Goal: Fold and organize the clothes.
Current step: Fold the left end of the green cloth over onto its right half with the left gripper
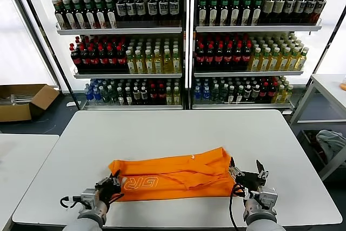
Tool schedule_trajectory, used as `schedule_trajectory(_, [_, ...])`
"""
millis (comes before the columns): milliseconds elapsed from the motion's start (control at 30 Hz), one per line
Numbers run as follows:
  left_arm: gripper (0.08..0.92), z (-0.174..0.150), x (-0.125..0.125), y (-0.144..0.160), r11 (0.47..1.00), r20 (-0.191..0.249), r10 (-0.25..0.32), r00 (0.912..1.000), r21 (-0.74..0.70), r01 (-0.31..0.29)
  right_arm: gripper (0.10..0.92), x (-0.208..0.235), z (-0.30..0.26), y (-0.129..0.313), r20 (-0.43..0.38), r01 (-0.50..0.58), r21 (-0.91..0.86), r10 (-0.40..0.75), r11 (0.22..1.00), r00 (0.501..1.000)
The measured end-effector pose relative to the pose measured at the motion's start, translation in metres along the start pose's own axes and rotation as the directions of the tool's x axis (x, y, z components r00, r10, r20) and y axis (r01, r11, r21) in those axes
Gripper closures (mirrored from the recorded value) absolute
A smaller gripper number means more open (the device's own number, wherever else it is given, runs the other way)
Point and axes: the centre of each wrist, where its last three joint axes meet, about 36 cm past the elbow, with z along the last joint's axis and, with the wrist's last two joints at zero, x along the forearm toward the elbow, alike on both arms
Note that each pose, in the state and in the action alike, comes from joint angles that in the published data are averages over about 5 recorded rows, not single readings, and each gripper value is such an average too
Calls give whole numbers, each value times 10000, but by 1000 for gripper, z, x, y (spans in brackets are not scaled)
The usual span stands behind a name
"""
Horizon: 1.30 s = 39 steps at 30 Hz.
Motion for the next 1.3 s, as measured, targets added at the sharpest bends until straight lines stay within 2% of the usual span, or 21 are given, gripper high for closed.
schedule_trajectory(167, [899, -21, 1, 55, 9947, 387, -940, 9948, -388, 955, 200, -1, -1, 0, 13, -20, -2, 20, 10000, 10000])
schedule_trajectory(333, [899, -50, 11, 117, 9749, 864, -1974, 9765, -876, 2048, 200, 0, -1, 1, 21, 3, -28, -3, 10000, 10000])
schedule_trajectory(433, [899, -65, 21, 136, 9636, 1211, -2269, 9664, -1164, 2408, 200, 1, -2, 2, 40, 20, -47, -20, 10000, 10000])
schedule_trajectory(533, [899, -74, 30, 137, 9580, 1487, -2258, 9628, -1455, 2472, 200, 4, -2, 2, 49, 36, -28, -36, 10000, 10000])
schedule_trajectory(633, [899, -75, 35, 125, 9589, 1604, -2036, 9658, -1666, 2298, 200, 6, -2, 2, 60, 35, -10, -35, 10000, 10000])
schedule_trajectory(733, [899, -72, 37, 104, 9661, 1588, -1647, 9735, -1727, 1916, 200, 9, 0, 3, 30, 26, -16, -26, 10000, 10000])
schedule_trajectory(900, [899, -60, 34, 66, 9826, 1306, -857, 9877, -1528, 1055, 200, 13, 3, 5, -30, 13, -55, -13, 10000, 10000])
schedule_trajectory(1000, [899, -52, 31, 43, 9898, 1108, -377, 9931, -1328, 523, 200, 15, 4, 7, -65, -8, -82, 7, 10000, 10000])
schedule_trajectory(1133, [899, -46, 26, 18, 9942, 939, 231, 9953, -1071, -130, 200, 17, 7, 8, -110, -35, -109, 34, 9999, 9999])
schedule_trajectory(1300, [899, -43, 19, -4, 9930, 808, 808, 9934, -927, -733, 200, 19, 13, 11, -211, -47, -143, 44, 9999, 9998])
